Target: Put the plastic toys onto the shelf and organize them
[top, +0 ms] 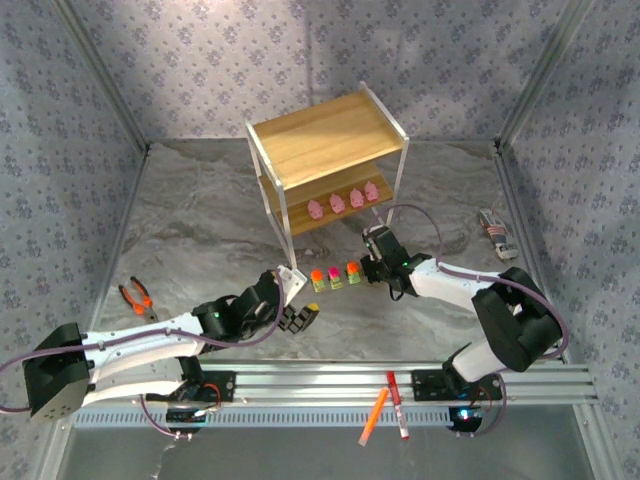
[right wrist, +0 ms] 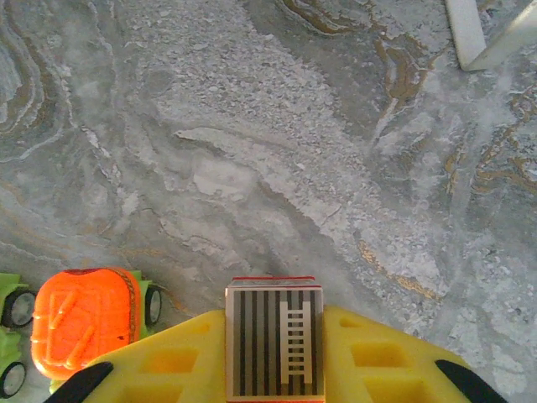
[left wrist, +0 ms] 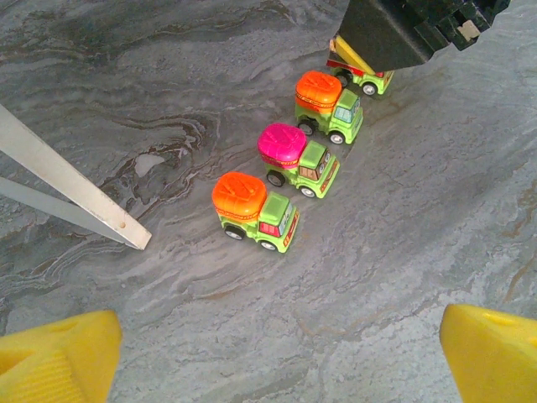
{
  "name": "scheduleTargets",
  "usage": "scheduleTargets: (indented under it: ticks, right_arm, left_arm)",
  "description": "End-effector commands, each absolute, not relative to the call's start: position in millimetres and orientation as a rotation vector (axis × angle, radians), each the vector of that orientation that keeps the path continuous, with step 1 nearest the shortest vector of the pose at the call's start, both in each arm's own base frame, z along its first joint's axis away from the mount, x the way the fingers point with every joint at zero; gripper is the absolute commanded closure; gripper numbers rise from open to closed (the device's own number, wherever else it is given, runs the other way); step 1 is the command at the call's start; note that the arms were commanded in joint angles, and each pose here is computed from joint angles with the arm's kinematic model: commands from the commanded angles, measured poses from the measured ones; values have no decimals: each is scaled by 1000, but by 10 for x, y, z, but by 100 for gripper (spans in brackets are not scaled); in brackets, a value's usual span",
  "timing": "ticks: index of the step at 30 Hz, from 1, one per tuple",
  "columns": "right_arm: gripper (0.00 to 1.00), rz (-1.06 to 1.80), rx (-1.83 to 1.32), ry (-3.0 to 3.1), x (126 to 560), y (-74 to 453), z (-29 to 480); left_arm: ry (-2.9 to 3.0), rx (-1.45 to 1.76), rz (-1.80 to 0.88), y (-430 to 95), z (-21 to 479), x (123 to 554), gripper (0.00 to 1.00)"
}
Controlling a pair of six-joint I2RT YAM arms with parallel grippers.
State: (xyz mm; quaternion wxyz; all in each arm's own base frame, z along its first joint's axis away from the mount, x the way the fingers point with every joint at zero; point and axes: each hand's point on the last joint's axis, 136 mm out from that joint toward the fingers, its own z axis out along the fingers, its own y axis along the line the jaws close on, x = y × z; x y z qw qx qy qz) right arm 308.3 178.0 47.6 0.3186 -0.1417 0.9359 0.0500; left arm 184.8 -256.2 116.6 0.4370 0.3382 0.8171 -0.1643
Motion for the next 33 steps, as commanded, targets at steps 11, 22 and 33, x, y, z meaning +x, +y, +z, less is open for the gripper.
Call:
scheduleTargets:
  ticks: [11,22,33]
  right_arm:
    - [65,116,-341,2497,3067,1732,440]
    - [62,109,-329,2518,3007,1721,387]
    - [62,98,-327,2521,2976,1709,369]
  left_arm:
    - [2033,811,-404,-2574,1245,1901,3]
    - [2033,812,-402,-2573,1242,1903,3]
    - [2034,814,-401,-2577,1241,1904,3]
